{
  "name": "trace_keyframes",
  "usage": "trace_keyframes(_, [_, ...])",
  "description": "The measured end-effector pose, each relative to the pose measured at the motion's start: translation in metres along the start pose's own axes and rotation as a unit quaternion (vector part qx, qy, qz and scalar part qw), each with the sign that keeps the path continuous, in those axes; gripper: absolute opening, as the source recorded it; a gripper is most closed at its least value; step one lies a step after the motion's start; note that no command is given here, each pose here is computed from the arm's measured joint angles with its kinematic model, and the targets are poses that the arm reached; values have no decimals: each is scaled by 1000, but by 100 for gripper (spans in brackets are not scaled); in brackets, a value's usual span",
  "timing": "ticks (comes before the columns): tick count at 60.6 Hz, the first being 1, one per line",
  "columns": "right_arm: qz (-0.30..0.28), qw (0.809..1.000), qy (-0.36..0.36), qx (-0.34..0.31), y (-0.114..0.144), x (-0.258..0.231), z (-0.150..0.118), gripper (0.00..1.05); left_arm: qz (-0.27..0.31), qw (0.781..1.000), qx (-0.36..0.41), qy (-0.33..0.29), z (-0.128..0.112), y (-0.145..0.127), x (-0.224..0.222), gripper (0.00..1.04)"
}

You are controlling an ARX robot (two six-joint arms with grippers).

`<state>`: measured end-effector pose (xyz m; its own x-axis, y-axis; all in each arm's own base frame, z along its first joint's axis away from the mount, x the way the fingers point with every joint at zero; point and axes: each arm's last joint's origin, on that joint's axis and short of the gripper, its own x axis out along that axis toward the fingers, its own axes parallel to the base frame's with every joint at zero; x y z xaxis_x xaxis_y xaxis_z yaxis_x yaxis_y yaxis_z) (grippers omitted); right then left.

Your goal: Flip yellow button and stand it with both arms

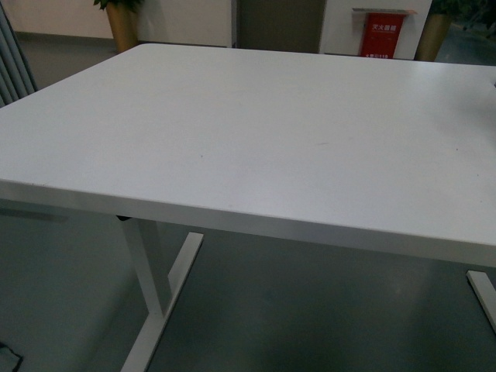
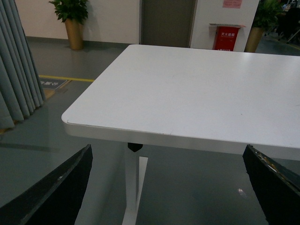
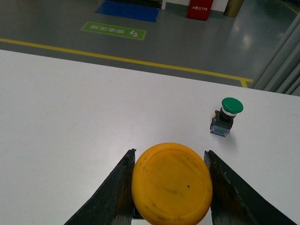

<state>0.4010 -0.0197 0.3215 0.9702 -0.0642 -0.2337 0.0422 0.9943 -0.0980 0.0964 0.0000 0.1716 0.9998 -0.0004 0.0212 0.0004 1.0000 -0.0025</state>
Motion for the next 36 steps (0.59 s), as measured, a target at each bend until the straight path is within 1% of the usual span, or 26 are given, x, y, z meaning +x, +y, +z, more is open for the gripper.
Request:
trace_keyframes(32, [0,1000,-2,0,0,-1,1,38,0,1000,0,0,0,0,0,99])
trace_keyframes(35, [25,999,-7,23,0,-1,1,38,0,1000,0,0,0,0,0,99])
trace_keyframes(36, [42,998,-12,34,0,-1,1,38,0,1000,0,0,0,0,0,99])
